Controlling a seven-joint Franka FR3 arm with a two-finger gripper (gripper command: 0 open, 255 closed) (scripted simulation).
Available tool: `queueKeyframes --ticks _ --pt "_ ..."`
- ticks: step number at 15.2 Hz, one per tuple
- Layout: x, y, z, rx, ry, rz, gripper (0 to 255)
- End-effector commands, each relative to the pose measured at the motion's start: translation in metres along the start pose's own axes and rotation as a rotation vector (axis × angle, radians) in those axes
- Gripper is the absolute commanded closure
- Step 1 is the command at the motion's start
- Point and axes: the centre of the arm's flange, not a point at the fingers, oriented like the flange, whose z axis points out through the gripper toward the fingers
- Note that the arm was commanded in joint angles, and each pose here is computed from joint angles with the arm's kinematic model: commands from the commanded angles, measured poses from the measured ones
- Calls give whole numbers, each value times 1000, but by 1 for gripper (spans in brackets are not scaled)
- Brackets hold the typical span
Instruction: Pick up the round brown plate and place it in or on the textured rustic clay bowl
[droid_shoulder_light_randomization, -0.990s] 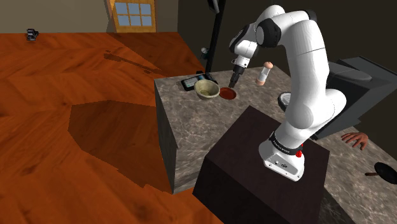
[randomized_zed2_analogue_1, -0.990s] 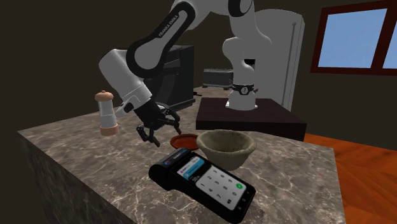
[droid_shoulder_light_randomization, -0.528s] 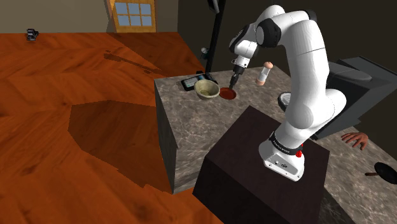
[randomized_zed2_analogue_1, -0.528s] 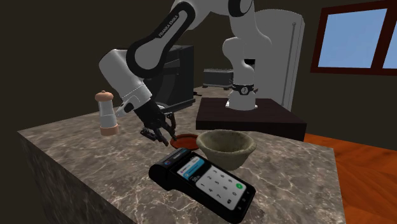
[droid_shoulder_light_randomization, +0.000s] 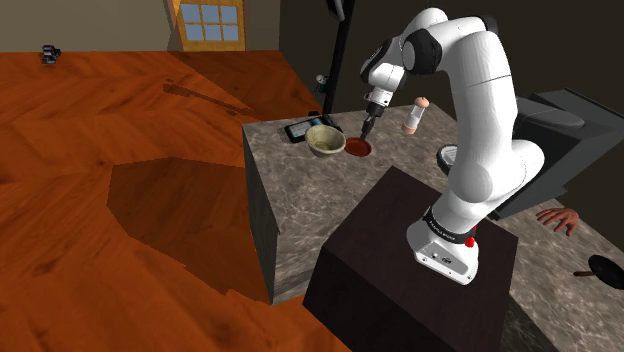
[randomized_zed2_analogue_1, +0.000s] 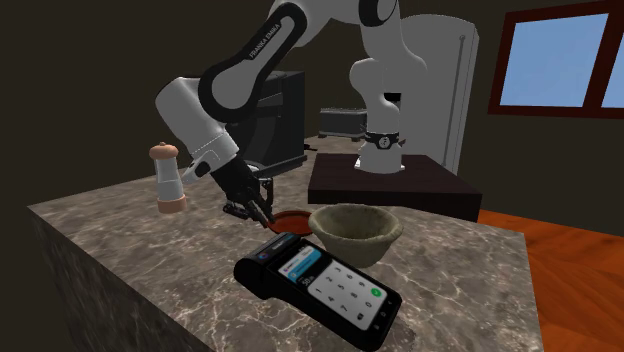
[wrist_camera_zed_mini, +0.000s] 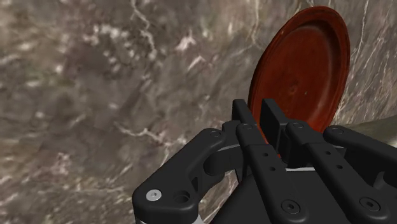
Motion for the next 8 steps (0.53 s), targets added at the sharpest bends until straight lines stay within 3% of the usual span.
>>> queueKeyframes --ticks 1,8 --pt "0 -3 -4 0 0 0 255" --pt "-1 -22 -36 0 0 0 255"
